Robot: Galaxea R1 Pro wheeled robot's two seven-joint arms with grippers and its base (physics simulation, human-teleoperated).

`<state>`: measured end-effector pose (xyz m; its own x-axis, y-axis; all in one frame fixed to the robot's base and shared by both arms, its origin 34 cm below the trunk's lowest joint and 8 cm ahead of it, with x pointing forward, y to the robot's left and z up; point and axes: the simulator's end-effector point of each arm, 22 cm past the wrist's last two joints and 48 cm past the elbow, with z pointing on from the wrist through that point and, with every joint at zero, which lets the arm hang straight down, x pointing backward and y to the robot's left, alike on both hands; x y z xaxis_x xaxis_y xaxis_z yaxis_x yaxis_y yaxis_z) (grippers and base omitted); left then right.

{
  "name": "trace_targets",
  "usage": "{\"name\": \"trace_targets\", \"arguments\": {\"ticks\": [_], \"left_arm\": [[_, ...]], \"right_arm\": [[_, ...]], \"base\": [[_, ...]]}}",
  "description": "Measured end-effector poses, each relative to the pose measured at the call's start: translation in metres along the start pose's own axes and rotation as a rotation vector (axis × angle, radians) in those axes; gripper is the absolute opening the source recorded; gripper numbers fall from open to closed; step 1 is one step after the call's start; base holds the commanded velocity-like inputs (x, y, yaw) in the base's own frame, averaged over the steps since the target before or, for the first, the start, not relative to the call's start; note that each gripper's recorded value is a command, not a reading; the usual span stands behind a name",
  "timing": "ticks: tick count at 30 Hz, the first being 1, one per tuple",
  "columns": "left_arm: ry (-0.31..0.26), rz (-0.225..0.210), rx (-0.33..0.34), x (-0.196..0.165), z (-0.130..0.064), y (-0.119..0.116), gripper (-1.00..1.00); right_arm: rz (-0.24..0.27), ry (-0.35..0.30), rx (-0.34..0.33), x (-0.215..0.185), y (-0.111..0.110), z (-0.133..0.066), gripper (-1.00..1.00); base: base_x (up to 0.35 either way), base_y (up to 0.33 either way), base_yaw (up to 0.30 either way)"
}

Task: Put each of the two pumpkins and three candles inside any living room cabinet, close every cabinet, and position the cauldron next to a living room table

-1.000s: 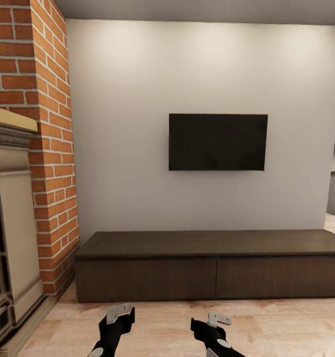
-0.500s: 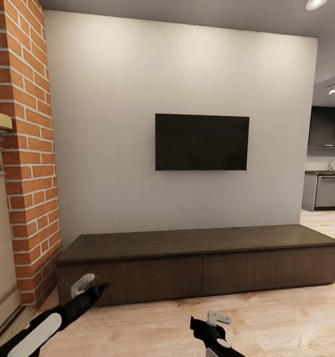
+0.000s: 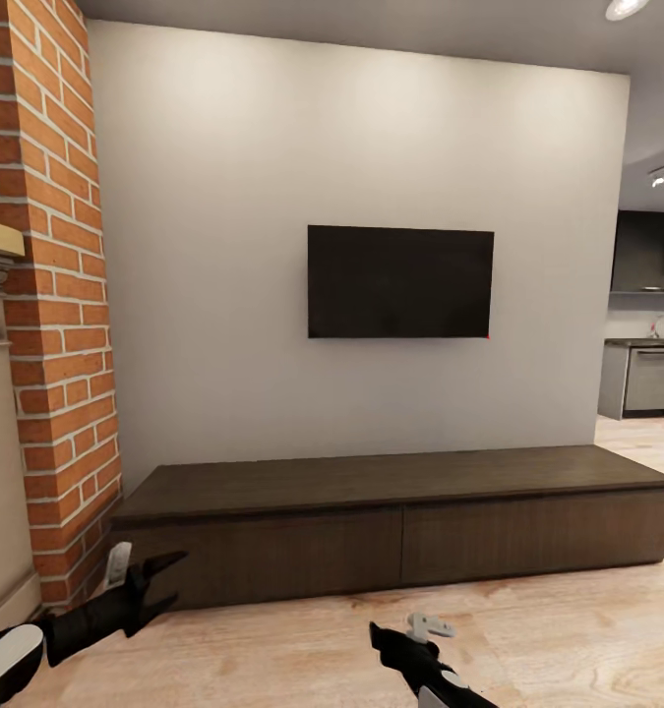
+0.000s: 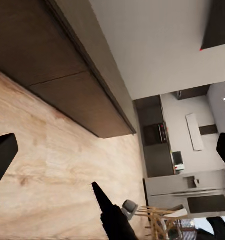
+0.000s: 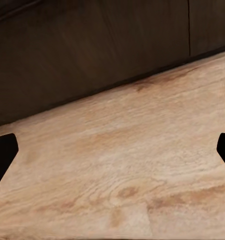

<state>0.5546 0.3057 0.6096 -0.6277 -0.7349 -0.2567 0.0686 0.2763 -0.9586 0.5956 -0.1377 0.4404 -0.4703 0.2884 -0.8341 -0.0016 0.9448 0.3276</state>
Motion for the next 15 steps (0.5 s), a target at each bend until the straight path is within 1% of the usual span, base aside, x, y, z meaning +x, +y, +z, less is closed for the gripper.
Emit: {"name": "trace_targets", "arguments": {"ticks": [2, 4, 5, 7, 9, 12, 13, 15], "left_arm": [[0.039, -0.025, 0.013, 0.008, 0.0, -0.003, 1.0], [0.074, -0.035, 0.033, 0.016, 0.003, -0.011, 1.0], [0.092, -0.032, 0.05, 0.021, 0.005, -0.019, 1.0], [0.122, -0.021, 0.08, 0.031, 0.01, -0.034, 1.0], [0.166, -0.02, 0.104, 0.044, 0.014, -0.046, 1.0], [0.267, -0.048, 0.126, 0.072, 0.018, -0.057, 1.0], [0.294, -0.055, 0.127, 0.081, 0.021, -0.059, 1.0], [0.332, -0.051, 0.119, 0.095, 0.028, -0.06, 1.0]], "right_arm": [[0.078, 0.03, -0.055, -0.002, -0.009, -0.001, 1.0], [0.161, 0.089, -0.112, 0.001, -0.02, -0.004, 1.0], [0.195, 0.119, -0.147, 0.003, -0.02, -0.007, 1.0], [0.237, 0.167, -0.22, 0.002, -0.012, -0.011, 1.0], [0.262, 0.193, -0.278, -0.003, -0.001, -0.014, 1.0], [0.278, 0.2, -0.339, -0.011, 0.012, -0.017, 1.0], [0.281, 0.197, -0.368, -0.015, 0.018, -0.019, 1.0], [0.287, 0.179, -0.459, -0.028, 0.04, -0.025, 1.0]], "base": [[0.0, 0.0, 0.0], [0.0, 0.0, 0.0], [0.0, 0.0, 0.0], [0.0, 0.0, 0.0], [0.0, 0.0, 0.0], [0.0, 0.0, 0.0], [0.0, 0.0, 0.0], [0.0, 0.0, 0.0]]}}
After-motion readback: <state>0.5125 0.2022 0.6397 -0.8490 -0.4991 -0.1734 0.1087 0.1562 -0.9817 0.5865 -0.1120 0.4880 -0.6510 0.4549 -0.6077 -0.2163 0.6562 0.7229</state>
